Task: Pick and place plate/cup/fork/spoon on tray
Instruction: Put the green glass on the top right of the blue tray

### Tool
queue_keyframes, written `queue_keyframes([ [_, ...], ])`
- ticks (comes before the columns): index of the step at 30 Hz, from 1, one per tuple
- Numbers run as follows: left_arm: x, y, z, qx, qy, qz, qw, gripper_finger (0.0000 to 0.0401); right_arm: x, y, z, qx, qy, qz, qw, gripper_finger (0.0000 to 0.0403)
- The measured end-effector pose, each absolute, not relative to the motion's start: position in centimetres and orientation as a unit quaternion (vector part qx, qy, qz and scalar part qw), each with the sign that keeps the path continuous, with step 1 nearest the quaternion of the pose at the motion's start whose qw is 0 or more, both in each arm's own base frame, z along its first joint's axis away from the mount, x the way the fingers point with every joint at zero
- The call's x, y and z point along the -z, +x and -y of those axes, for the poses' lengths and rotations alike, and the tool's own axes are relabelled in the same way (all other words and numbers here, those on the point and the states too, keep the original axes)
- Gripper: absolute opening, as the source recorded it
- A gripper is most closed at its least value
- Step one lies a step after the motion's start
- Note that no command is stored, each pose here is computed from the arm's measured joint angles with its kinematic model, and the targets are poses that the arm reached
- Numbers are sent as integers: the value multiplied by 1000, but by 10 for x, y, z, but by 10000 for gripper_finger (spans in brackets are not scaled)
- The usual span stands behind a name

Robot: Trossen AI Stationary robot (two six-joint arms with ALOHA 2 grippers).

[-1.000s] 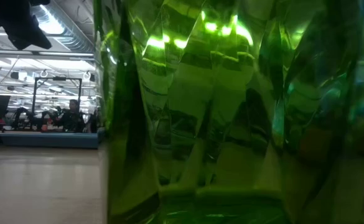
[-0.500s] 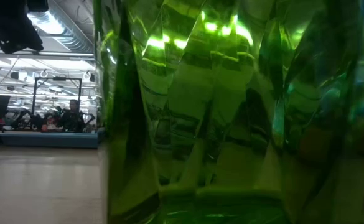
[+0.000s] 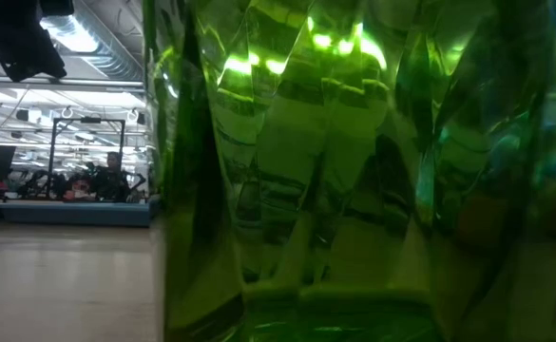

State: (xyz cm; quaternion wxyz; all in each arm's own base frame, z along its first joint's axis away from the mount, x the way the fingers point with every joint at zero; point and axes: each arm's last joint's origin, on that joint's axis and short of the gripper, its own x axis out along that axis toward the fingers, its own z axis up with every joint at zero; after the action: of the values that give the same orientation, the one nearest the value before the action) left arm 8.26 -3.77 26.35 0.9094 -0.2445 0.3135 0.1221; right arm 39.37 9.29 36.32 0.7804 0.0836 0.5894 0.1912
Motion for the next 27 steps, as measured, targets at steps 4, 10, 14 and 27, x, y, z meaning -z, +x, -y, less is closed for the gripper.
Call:
queue_keyframes([
  [4, -264, 83, 38, -122, -245, -314, 909, 56, -364, 392, -106, -196, 96, -587, 780, 5],
  [10, -263, 83, 38, -122, -244, -314, 909, 57, -367, 398, -111, -170, 147, -570, 790, 22],
  [14, -264, 83, 38, -119, -238, -315, 911, 57, -366, 397, -111, -157, 163, -575, 786, 23],
  [27, -263, 82, 39, -95, -228, -332, 911, 57, -368, 400, -114, -172, 139, -557, 801, 5],
])
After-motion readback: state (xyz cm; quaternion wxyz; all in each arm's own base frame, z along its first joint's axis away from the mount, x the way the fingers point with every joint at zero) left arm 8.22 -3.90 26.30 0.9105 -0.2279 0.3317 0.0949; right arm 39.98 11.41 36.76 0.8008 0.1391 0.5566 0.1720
